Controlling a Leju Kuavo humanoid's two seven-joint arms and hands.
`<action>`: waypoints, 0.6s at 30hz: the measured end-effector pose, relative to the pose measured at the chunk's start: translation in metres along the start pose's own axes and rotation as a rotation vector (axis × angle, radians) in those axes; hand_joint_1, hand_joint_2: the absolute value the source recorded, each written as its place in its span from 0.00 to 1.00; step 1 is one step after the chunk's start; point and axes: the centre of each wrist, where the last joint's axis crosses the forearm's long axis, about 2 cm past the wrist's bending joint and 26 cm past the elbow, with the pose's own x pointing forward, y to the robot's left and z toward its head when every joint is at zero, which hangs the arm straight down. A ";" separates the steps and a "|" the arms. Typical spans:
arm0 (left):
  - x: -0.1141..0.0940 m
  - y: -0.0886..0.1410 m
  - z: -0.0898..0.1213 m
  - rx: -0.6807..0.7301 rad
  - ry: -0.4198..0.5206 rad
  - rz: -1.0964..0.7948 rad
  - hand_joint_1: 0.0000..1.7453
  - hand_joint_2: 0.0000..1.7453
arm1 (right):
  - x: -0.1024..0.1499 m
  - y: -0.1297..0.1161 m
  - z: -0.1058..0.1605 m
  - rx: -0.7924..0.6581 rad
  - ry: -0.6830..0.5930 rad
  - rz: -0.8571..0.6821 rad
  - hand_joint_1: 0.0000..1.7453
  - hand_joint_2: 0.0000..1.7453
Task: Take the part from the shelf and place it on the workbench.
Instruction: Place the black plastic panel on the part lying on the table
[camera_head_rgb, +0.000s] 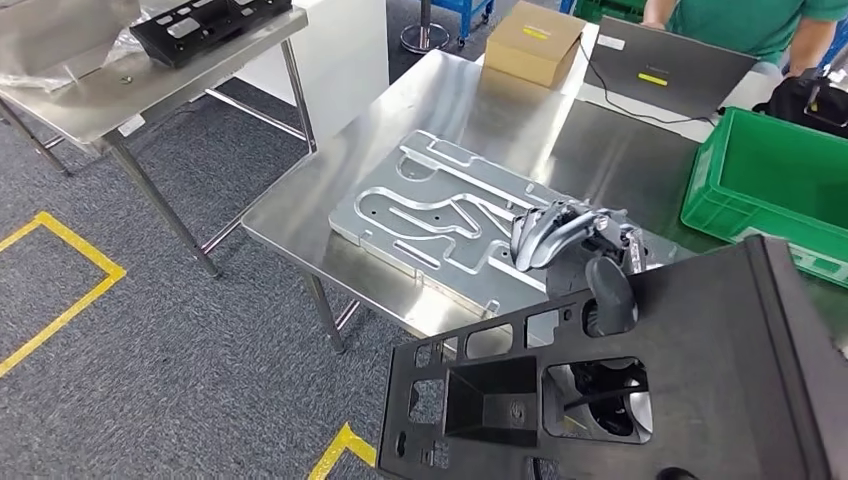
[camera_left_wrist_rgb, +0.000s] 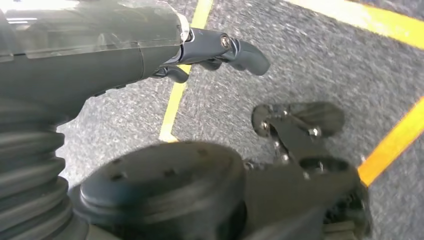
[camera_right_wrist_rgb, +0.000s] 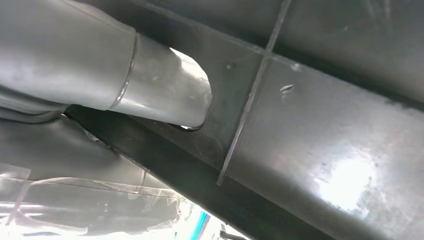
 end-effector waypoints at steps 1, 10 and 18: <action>0.000 0.000 0.000 -0.001 -0.002 0.000 0.00 1.00 | 0.000 0.000 0.000 0.000 0.000 0.000 1.00 0.00; 0.002 0.000 0.000 -0.002 -0.011 0.001 0.00 1.00 | -0.002 -0.002 0.000 0.005 0.010 0.010 1.00 0.00; 0.003 -0.005 0.000 -0.012 -0.013 0.004 0.00 1.00 | -0.001 -0.006 -0.012 0.016 -0.003 0.039 1.00 0.00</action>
